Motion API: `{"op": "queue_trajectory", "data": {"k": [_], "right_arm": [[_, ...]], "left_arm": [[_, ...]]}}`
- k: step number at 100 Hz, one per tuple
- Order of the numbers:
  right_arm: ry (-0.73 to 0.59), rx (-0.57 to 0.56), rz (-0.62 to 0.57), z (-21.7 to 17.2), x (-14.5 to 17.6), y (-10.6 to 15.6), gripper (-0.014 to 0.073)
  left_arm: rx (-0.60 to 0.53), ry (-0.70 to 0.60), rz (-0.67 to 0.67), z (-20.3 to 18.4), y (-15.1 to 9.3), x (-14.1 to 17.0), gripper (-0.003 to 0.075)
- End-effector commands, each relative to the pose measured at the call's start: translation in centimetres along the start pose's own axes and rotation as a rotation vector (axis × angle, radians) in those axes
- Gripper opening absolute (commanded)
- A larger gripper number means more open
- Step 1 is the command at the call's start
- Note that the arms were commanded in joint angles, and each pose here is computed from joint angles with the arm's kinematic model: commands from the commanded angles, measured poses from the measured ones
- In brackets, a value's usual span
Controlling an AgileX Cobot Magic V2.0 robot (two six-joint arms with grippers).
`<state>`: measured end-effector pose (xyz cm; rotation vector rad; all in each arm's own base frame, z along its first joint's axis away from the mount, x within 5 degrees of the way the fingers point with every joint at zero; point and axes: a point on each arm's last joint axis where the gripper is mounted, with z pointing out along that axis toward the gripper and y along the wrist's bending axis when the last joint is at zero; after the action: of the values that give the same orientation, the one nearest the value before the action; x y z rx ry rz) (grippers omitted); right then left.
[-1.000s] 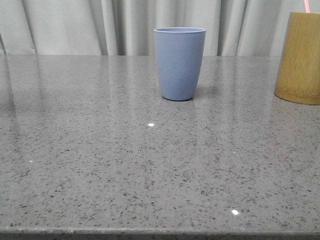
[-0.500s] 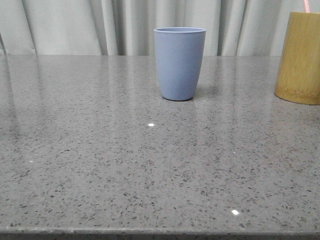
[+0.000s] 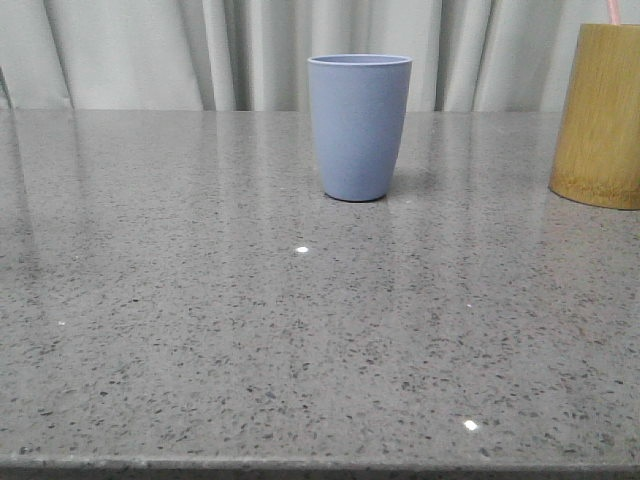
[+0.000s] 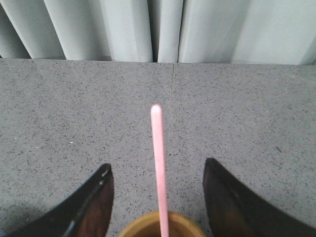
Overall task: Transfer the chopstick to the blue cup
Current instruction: 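Grasp the pink stick with the right gripper and lift it out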
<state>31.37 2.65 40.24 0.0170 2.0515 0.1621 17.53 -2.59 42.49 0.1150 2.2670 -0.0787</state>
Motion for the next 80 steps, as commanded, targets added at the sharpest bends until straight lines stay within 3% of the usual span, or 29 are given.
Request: {"op": "queue_trajectory", "data": {"k": [1, 42, 80], "right_arm": [[-0.092, -0.01, -0.008, -0.3, -2.2, 0.3, 0.0424], [-0.03, -0.002, -0.004, 4.1, -1.7, 0.0, 0.041], [-0.041, -0.001, -0.003, 4.7, -1.7, 0.0, 0.0091]], "left_arm": [[0.009, -0.104, -0.017, -1.2, 0.0, -0.9, 0.0127], [0.009, -0.104, -0.017, -1.2, 0.0, -0.9, 0.0127], [0.005, -0.104, -0.015, -1.2, 0.0, -0.9, 0.0126]]}}
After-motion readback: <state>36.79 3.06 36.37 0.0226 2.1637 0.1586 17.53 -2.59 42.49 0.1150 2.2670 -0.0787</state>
